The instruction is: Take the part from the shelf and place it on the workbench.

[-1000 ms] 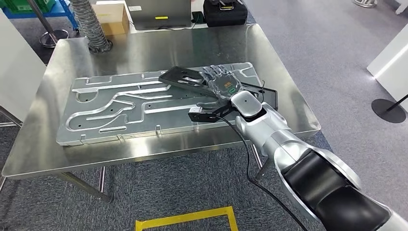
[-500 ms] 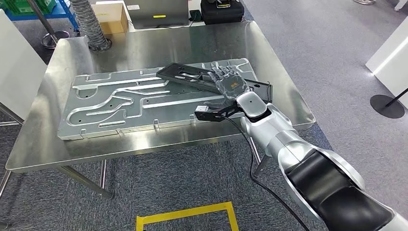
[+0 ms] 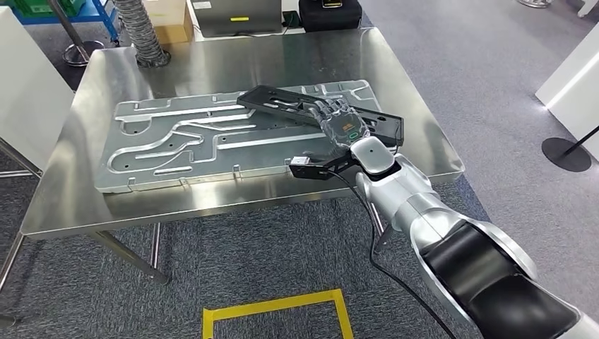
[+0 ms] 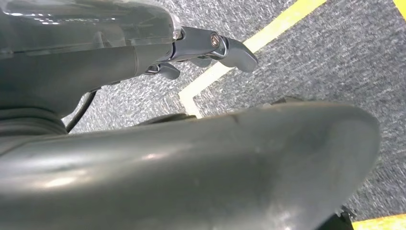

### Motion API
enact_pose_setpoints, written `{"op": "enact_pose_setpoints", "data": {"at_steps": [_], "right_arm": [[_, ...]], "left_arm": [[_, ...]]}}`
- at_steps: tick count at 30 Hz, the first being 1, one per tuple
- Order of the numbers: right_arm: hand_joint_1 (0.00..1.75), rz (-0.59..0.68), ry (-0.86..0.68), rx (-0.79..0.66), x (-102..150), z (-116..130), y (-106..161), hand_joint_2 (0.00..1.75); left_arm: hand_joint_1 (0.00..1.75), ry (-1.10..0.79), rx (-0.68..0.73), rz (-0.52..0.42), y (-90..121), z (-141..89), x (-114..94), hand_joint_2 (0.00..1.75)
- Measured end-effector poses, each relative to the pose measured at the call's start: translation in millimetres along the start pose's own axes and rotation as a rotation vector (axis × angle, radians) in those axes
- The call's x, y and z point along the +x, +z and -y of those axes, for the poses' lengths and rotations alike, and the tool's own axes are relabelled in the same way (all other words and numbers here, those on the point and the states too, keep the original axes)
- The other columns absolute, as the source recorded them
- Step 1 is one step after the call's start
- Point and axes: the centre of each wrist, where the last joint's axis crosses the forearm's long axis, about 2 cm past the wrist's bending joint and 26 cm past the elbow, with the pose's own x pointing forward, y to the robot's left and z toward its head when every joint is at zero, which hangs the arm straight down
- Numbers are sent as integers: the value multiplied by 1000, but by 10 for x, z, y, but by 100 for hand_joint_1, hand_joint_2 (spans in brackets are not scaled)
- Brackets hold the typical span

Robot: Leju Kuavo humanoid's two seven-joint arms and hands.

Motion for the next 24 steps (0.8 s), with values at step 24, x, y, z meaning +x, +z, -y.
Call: {"op": "enact_pose_setpoints", "data": {"at_steps": [24], "right_arm": [[0, 38, 15, -11, 172, 110, -75, 0]], "left_arm": [[0, 38, 27, -10, 12, -33, -101, 0]]}}
